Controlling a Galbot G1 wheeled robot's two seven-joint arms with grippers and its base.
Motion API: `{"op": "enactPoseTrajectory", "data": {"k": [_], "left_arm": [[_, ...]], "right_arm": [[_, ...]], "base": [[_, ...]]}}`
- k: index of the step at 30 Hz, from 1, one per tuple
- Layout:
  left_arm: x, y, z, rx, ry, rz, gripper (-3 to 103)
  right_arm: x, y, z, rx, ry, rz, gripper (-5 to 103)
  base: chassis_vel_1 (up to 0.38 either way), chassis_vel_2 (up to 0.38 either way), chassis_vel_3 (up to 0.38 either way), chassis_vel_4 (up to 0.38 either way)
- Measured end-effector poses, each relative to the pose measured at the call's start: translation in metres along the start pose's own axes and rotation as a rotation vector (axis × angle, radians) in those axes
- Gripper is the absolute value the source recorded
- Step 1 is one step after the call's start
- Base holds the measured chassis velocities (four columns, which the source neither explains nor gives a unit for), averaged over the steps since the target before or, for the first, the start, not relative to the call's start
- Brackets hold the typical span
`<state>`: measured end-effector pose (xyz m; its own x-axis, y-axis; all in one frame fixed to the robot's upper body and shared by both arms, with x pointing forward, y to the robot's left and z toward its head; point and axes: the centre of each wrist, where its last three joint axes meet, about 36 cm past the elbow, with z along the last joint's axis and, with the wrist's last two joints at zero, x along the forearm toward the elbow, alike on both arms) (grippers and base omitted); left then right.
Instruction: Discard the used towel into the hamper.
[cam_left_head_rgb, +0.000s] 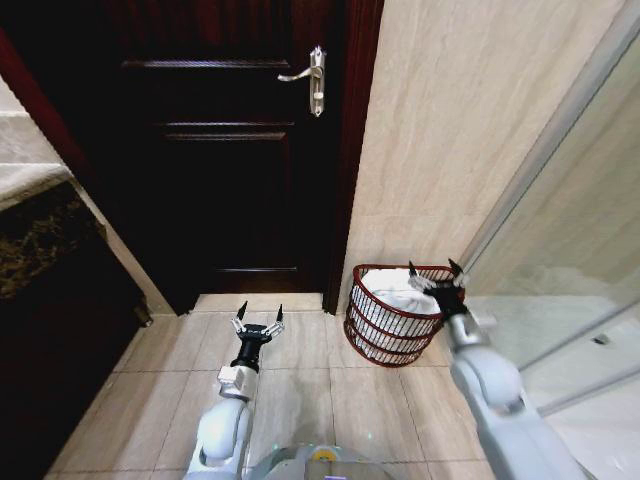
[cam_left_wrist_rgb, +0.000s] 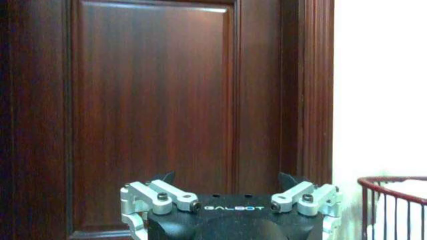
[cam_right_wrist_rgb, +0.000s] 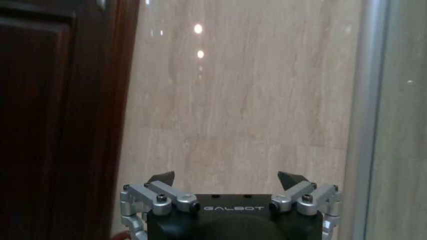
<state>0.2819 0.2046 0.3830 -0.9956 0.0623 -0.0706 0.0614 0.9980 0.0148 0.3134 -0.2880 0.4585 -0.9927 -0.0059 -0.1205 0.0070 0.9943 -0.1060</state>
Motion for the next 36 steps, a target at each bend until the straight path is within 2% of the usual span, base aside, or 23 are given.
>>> {"op": "enactPoseTrajectory", "data": {"k": [3,13,20,28,32,36], "left_arm": [[0.0,0.0,-0.01,0.0,-0.016,-0.03,100],[-0.001,0.0,-0.041,-0.003,-0.039,-0.078,100],[-0.004,0.006,-0.044,-0.008,-0.036,-0.107,100],[-0.001,0.026,-0.057,-0.031,-0.029,-0.05,100],[-0.003,0.033,-0.069,-0.022,-0.039,-0.021,100],[0.0,0.031,-0.074,-0.015,-0.047,-0.021,100]], "right_arm": [[0.028,0.01,0.005,-0.002,-0.022,-0.006,100],[0.043,0.025,-0.004,-0.006,-0.06,0.028,100],[0.046,0.02,-0.002,0.003,-0.059,0.033,100],[0.05,0.017,-0.007,-0.004,-0.058,-0.025,100],[0.061,0.029,-0.018,-0.043,-0.055,-0.043,100],[0.069,0.039,-0.025,-0.063,-0.059,-0.041,100]], "base": [[0.0,0.0,0.0,0.0],[0.0,0.0,0.0,0.0],[0.0,0.0,0.0,0.0],[0.0,0.0,0.0,0.0],[0.0,0.0,0.0,0.0],[0.0,0.0,0.0,0.0]]}}
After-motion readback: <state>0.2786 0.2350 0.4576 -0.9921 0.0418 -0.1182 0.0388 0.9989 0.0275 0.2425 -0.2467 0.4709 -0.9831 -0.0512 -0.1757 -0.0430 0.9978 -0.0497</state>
